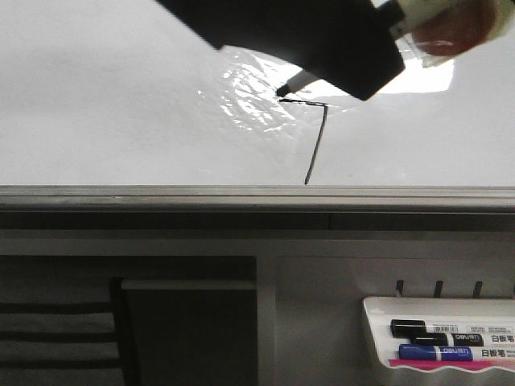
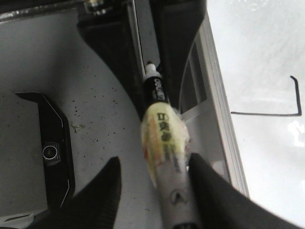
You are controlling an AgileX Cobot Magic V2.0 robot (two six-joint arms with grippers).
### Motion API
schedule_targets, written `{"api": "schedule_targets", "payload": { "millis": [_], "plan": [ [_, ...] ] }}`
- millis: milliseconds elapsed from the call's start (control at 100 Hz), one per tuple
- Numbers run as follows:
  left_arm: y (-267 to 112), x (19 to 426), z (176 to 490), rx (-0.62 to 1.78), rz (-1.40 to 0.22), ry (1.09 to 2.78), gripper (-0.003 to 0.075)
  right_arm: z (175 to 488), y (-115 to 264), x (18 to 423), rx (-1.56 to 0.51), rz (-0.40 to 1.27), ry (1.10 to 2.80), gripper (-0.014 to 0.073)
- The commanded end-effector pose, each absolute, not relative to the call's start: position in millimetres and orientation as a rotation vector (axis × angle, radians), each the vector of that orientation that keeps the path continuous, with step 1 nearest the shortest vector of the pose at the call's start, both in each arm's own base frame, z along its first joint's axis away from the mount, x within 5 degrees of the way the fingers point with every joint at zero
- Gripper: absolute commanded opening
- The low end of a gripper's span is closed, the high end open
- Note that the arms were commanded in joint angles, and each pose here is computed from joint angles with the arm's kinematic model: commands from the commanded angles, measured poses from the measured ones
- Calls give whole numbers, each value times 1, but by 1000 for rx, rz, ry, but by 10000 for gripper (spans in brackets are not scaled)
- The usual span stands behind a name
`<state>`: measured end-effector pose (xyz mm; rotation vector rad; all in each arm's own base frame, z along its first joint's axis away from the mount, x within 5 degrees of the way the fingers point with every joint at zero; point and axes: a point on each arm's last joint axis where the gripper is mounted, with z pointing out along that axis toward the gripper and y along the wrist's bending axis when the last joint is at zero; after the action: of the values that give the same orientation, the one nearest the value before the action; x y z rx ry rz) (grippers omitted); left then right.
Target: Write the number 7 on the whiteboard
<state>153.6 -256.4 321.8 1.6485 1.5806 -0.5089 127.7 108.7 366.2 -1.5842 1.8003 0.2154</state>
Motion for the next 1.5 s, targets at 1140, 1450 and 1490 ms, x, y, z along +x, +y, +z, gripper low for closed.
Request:
{"api": "schedule_targets", "payload": {
  "millis": [1140, 1450, 1490],
  "plan": [
    [-47, 264, 275, 67, -200, 2177, -20, 391, 85, 119, -1249, 205, 1881, 377],
    [-48, 269, 271, 65, -195, 2167, -3, 392, 85, 120, -1243, 203, 1875, 377],
    [-48, 269, 271, 65, -195, 2167, 15, 392, 85, 120, -1243, 203, 1875, 377]
  ]
}}
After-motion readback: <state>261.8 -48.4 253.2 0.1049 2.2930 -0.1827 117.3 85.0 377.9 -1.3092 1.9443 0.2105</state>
